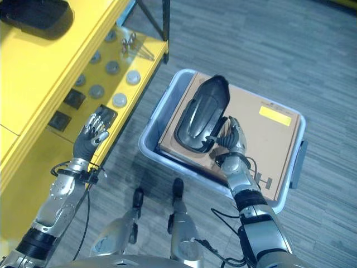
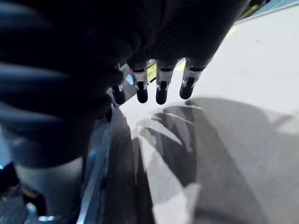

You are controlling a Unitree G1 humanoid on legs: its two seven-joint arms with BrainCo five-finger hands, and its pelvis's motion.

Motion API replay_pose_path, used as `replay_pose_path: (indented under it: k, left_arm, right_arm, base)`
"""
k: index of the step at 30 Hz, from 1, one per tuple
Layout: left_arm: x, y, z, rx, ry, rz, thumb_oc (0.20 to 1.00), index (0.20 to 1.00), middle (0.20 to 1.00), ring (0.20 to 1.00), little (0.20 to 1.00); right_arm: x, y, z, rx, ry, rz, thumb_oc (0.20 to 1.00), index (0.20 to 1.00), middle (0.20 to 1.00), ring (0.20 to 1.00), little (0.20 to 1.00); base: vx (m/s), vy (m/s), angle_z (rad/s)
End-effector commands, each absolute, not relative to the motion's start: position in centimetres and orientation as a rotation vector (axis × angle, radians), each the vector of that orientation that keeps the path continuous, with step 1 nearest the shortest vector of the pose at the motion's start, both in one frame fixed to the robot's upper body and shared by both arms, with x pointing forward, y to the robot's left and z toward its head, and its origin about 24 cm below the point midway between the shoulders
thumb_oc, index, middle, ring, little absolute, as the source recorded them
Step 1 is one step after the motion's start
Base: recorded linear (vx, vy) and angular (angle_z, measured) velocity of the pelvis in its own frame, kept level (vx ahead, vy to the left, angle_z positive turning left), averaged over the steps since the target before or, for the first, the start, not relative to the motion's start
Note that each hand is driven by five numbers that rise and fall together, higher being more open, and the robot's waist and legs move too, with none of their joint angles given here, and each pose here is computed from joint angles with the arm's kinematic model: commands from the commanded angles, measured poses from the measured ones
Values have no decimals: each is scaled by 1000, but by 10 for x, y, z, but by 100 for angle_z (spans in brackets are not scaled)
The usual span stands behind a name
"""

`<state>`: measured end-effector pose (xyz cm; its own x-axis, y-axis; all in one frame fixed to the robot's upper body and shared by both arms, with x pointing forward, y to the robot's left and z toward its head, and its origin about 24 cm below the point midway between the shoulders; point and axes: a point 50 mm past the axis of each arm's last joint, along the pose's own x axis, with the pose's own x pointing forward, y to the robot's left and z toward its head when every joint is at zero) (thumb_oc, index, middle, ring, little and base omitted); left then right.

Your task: Move parts from the plastic box to the shelf.

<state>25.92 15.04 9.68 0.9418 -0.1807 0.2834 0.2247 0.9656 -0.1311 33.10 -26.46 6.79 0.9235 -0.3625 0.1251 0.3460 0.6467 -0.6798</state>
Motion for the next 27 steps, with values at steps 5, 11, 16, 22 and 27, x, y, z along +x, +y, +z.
replay_pose_path:
  k: [5, 11, 16, 22, 27]
  left_arm:
    - [262, 153, 118, -196, -406, -195, 1000, 1000, 1000, 1000, 1000]
    - [262, 158, 118, -180, -398, -184, 1000, 1000, 1000, 1000, 1000]
    - [262, 164, 115, -164, -378, -160, 1000, 1000, 1000, 1000, 1000]
    - [261, 178, 110, -63, -344, -130, 1000, 1000, 1000, 1000, 1000]
    - [264, 188, 105, 25, -278, -195, 1000, 1000, 1000, 1000, 1000]
  right_arm:
    - [344, -269, 79, -828, 26, -354, 1000, 1000, 1000, 1000, 1000]
    - [347, -266, 55, -872, 178, -290, 200, 200, 200, 200, 200]
    - [344, -264, 46, -866, 227, -293, 200, 200, 200, 200, 200]
    - [322, -280, 31, -825, 267, -305, 200, 200, 200, 200, 200]
    - [300, -298, 39, -852, 229, -280, 200, 200, 200, 200, 200]
  base:
    - [-4, 1, 8]
    - [4, 0, 1]
    - [17, 0, 5]
    - [35, -19, 5]
    - [64, -20, -1]
